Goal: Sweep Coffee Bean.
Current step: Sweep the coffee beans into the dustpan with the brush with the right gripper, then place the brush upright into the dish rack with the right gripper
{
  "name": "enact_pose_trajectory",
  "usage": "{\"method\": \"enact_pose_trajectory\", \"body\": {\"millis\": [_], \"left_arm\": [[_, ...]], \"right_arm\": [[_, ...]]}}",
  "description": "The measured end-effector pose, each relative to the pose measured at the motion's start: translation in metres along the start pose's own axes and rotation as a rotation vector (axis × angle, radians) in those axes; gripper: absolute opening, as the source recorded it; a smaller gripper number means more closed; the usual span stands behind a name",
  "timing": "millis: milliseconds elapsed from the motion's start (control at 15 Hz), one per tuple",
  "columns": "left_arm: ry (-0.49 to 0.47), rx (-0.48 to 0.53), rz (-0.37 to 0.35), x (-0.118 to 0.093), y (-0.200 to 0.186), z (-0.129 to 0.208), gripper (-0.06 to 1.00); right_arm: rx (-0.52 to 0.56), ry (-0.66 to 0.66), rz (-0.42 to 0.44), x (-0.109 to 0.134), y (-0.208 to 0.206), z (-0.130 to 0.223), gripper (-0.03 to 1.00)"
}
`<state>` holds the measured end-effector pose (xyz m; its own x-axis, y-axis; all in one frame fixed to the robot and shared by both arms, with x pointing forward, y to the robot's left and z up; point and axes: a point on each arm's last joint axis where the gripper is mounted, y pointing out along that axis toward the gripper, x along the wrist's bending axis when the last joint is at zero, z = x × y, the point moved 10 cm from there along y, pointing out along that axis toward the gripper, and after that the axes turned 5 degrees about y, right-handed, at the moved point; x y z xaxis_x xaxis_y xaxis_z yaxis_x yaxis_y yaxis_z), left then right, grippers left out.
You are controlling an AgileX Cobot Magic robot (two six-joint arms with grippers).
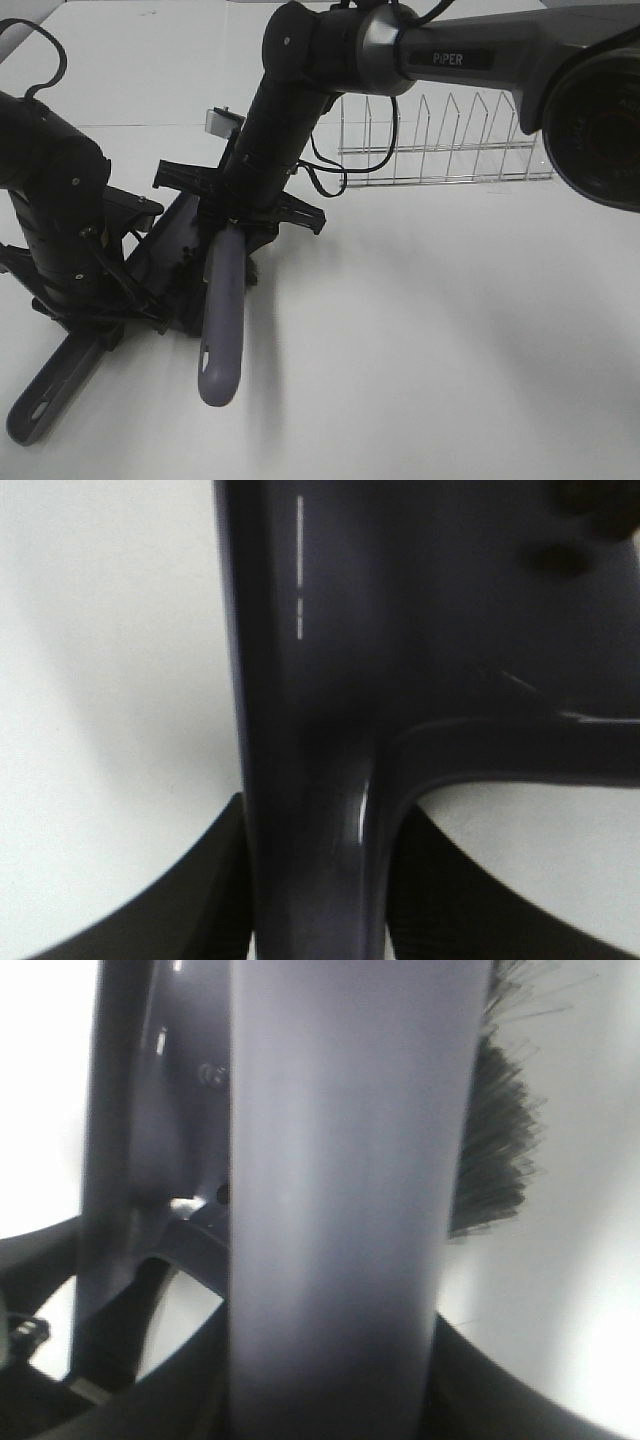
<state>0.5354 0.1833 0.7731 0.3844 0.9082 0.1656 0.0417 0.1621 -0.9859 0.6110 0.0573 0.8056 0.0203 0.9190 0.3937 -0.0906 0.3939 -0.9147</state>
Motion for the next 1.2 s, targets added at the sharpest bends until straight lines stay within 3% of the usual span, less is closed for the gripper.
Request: {"method": "enact_pose_trajectory", "body": {"millis": [133,533,733,800,867,1200], "left_arm": [[-0.001,0.003,0.001,0.000,0.000,0.001,0.33],[0.005,0.004,0.003,-0.001,0.000,0.001,0.33],[0.001,0.005,0.006,-0.001,0.000,0.001,0.33],[0.002,0.005,0.008,-0.002,0.000,0.001,0.33],[-0.002,0.006,0.012,-0.002,0.000,0.001,0.33],[-0.015,0.010,0.024,-0.005,0.000,0.002,0.33]], "right_arm": [[0.005,0.029,-0.074,0.008,-0.004,-0.004,0.30],[0.002,-0.025,-0.111,0.009,-0.030,-0.007,0.30],[-0.055,-0.127,0.063,-0.015,-0.065,-0.008,0.30],[-0.072,-0.150,0.163,-0.032,-0.072,-0.011,0.30],[-0.129,-0.193,0.328,-0.061,-0.081,-0.025,0.30],[-0.152,-0.206,0.379,-0.072,-0.086,-0.032,0.30]]}}
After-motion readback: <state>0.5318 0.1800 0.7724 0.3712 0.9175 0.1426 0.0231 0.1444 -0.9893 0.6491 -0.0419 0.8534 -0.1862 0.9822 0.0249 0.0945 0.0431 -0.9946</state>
